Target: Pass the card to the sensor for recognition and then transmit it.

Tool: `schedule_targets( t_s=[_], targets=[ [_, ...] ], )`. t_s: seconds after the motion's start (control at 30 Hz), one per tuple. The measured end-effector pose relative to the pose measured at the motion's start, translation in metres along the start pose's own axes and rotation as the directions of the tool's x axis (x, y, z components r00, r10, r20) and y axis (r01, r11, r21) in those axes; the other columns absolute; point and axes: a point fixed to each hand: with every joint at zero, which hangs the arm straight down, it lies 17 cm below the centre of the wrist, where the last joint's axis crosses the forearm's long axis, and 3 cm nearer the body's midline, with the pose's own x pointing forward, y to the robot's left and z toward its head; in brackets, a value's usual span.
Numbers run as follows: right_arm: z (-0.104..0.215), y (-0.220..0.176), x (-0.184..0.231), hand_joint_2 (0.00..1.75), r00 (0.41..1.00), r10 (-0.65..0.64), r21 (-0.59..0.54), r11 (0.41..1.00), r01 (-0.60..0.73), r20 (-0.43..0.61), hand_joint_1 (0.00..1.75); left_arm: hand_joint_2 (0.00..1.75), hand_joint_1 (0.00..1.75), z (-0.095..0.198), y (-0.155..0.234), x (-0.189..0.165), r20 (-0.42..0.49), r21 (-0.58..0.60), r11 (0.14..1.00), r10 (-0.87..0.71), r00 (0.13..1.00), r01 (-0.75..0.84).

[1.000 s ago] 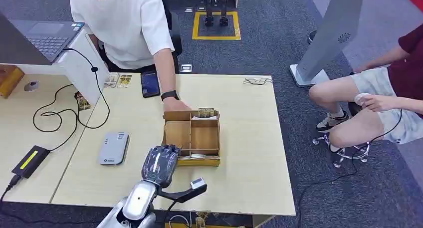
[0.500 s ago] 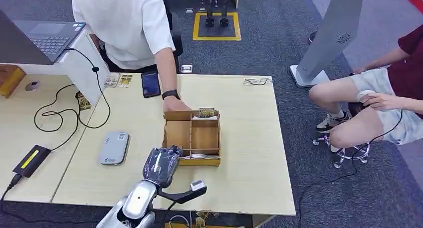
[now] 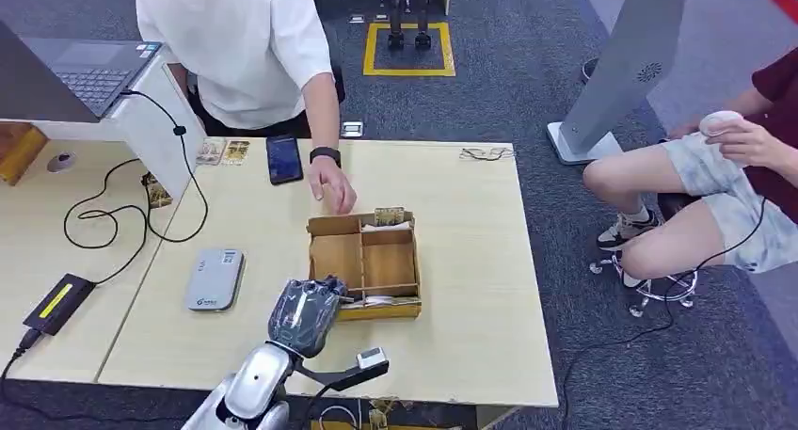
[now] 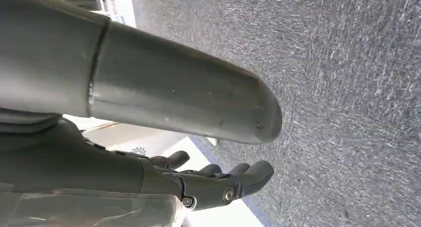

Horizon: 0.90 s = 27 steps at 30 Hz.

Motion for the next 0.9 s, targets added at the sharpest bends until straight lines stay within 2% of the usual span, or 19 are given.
schedule_targets(
  t_s=[0.1, 0.2, 0.4, 0.73, 0.9],
  targets=[
    [0.0, 0.001, 0.003, 0.0, 1.0, -0.001, 0.0, 1.0, 0.001, 0.007, 0.0, 1.75, 1.75, -0.016, 0.044, 0.001, 0.011, 0.104, 0.993, 0.048, 0.999, -0.049],
    [-0.001, 0.002, 0.004, 0.0, 1.0, 0.0, 0.003, 1.0, 0.0, 0.009, 0.0, 1.75, 1.75, -0.022, 0.068, -0.007, -0.014, 0.161, 0.984, 0.074, 0.997, -0.071],
    [-0.003, 0.001, 0.008, 0.0, 1.0, 0.003, 0.007, 1.0, -0.003, 0.023, 0.0, 1.75, 1.75, -0.043, 0.123, -0.011, 0.004, 0.28, 0.954, 0.109, 0.994, -0.106],
    [-0.011, -0.003, 0.014, 0.0, 0.999, 0.016, 0.0, 1.0, -0.016, 0.049, 0.0, 1.75, 1.75, -0.08, 0.189, -0.018, 0.016, 0.392, 0.916, 0.083, 0.996, -0.083],
    [-0.013, -0.002, 0.016, 0.0, 0.998, 0.028, 0.001, 1.0, -0.028, 0.053, 0.0, 1.75, 1.75, -0.101, 0.206, -0.021, -0.004, 0.403, 0.913, 0.068, 0.998, -0.061]
  ],
)
